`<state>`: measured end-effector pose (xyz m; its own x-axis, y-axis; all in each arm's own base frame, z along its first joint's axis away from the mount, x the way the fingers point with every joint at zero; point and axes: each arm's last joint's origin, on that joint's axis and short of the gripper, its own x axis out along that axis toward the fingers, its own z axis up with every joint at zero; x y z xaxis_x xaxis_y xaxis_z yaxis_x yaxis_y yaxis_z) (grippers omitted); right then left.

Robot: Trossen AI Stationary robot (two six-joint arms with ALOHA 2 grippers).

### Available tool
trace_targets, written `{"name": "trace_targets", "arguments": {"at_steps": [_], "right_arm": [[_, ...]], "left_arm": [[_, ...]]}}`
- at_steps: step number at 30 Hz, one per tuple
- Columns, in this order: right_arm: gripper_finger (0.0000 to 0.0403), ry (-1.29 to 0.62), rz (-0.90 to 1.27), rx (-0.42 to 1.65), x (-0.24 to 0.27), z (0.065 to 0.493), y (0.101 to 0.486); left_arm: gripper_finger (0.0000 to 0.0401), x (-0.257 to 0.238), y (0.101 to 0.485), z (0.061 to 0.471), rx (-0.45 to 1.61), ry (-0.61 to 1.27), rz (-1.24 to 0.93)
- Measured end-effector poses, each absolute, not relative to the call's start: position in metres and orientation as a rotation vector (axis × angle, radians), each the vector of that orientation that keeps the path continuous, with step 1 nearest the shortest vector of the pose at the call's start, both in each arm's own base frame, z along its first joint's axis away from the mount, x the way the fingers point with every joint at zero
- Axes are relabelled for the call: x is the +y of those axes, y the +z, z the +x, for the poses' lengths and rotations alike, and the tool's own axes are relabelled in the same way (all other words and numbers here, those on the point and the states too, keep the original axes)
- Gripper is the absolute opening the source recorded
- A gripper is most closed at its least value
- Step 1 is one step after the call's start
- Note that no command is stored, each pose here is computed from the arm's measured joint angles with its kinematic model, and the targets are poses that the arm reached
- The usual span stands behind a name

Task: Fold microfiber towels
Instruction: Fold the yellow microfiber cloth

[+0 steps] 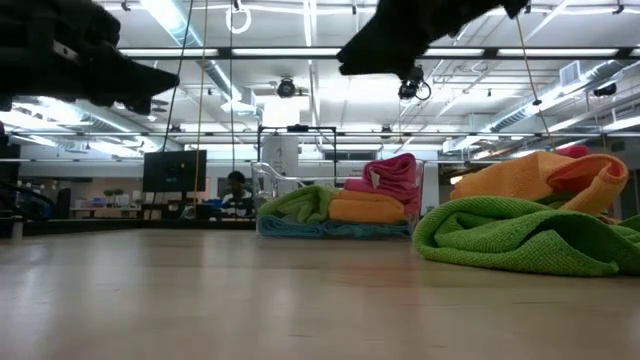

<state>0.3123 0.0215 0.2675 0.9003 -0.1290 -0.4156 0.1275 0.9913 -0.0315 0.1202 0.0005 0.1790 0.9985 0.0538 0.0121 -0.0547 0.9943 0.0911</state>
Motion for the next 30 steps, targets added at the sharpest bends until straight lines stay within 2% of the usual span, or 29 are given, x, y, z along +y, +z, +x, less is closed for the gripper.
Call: {"name": "trace_targets", "arguments": {"at_steps": [8, 13, 20, 26, 30], "right_arm": [[0.0172, -0.147, 0.022, 0.409, 0.019, 0.293, 0.244], [0.0172, -0.194, 0.024, 0.411, 0.015, 0.292, 0.245], [0.0172, -0.203, 0.033, 0.384, 0.012, 0.29, 0.25], [0.0172, -0.209, 0.063, 0.382, 0.012, 0.29, 0.25], [0.0172, -0.208, 0.068, 0.362, 0.012, 0.291, 0.252]], "left_arm": [[0.0009, 0.007, 0.167, 0.117, 0.017, 0.085, 0.075], [0.002, 0.011, 0.166, 0.117, 0.031, 0.118, 0.068], [0.0007, 0.013, 0.167, 0.116, 0.021, 0.133, 0.05], [0.0034, 0.013, 0.167, 0.117, 0.017, 0.133, 0.006], [0.0037, 0.013, 0.17, 0.117, -0.013, 0.137, 0.015]]}}
